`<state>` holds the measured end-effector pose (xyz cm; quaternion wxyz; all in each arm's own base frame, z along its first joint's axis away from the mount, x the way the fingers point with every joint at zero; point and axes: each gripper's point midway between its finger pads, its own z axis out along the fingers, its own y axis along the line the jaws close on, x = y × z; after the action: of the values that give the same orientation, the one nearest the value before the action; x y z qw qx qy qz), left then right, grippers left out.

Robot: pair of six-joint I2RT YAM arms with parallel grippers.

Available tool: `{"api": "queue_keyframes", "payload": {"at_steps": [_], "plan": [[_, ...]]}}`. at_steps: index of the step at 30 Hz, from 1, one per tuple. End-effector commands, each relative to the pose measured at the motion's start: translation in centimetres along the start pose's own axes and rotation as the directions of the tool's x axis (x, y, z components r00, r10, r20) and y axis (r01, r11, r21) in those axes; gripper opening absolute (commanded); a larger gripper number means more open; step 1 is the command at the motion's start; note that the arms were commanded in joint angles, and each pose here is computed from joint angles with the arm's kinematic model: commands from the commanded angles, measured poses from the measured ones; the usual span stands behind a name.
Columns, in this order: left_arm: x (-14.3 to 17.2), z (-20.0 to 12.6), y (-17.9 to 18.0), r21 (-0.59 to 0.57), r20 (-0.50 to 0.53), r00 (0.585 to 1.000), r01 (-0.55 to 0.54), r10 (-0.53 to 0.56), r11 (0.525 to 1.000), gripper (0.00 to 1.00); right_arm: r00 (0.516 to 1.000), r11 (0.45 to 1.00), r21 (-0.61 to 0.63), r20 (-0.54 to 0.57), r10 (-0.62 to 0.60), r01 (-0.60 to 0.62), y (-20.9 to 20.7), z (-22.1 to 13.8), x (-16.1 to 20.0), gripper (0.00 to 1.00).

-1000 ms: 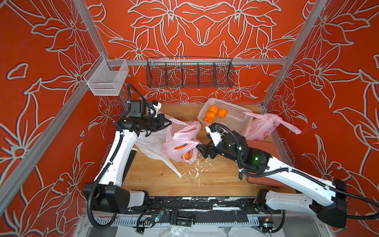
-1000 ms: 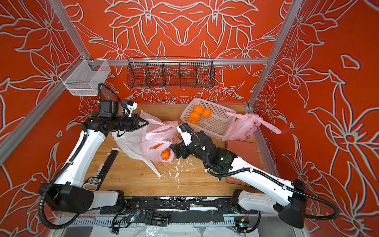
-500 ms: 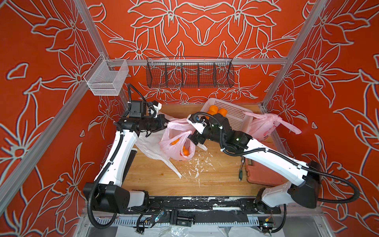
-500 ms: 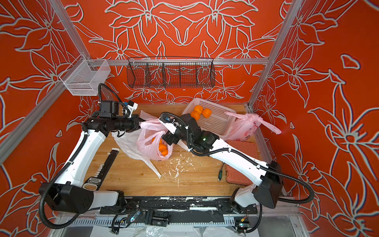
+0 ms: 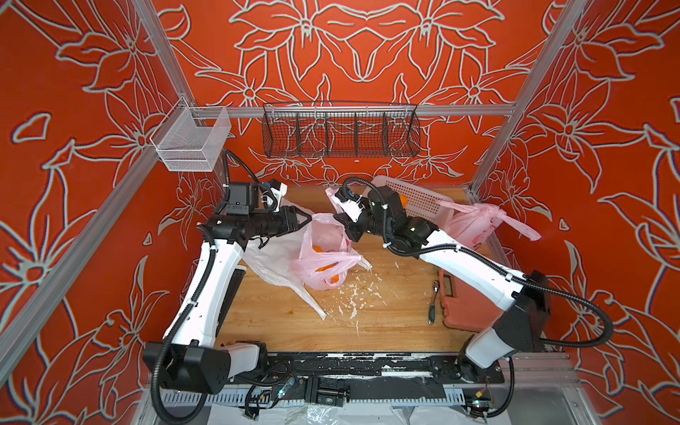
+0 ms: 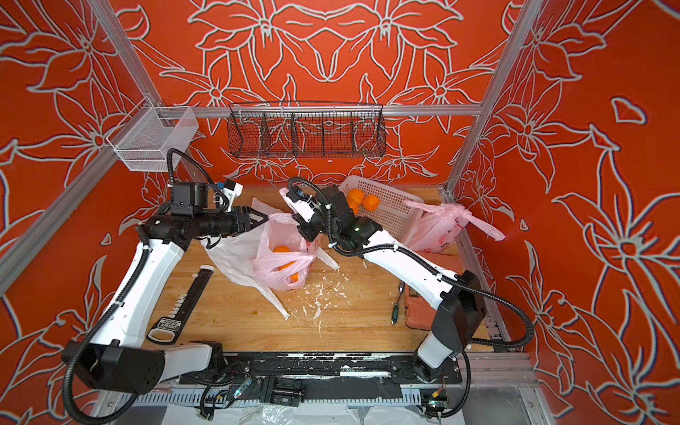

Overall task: Place the oranges into plastic bags & tie knots
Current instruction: Adjust the plastic bag at the center of the board.

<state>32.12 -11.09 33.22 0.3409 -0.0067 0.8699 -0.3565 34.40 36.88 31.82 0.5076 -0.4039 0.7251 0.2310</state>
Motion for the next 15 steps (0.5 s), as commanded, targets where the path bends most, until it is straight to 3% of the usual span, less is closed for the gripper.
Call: {"api": "queue_keyframes", "payload": {"at_steps": [1,3,5,10,15], "plan": [[-0.5,-4.4,-1.9,-0.080,0.151,0.979,-0.127,0.138,0.989,0.89,0.991,0.991,0.033,0.035,0.128,-0.129,-1.3,-1.6,-2.2,0.01],[0.8,-5.1,-2.7,-0.131,0.180,0.954,-0.219,0.241,0.967,0.97,0.978,0.977,0.047,0.006,0.208,-0.208,-2.2,-1.8,-1.9,0.00],[2.8,-6.1,-4.6,-0.134,0.221,0.910,-0.326,0.349,0.936,0.97,0.962,0.962,0.062,-0.040,0.269,-0.267,-2.9,-1.7,-1.4,0.00],[8.6,-5.7,-8.2,-0.030,0.296,0.768,-0.587,0.568,0.809,0.97,0.932,0.935,0.054,-0.077,0.355,-0.351,-3.4,-1.5,-1.0,0.00],[12.9,-2.8,-9.4,0.028,0.191,0.631,-0.770,0.752,0.638,0.97,0.914,0.918,0.049,-0.086,0.396,-0.393,-3.9,-1.6,-0.9,0.00]]}}
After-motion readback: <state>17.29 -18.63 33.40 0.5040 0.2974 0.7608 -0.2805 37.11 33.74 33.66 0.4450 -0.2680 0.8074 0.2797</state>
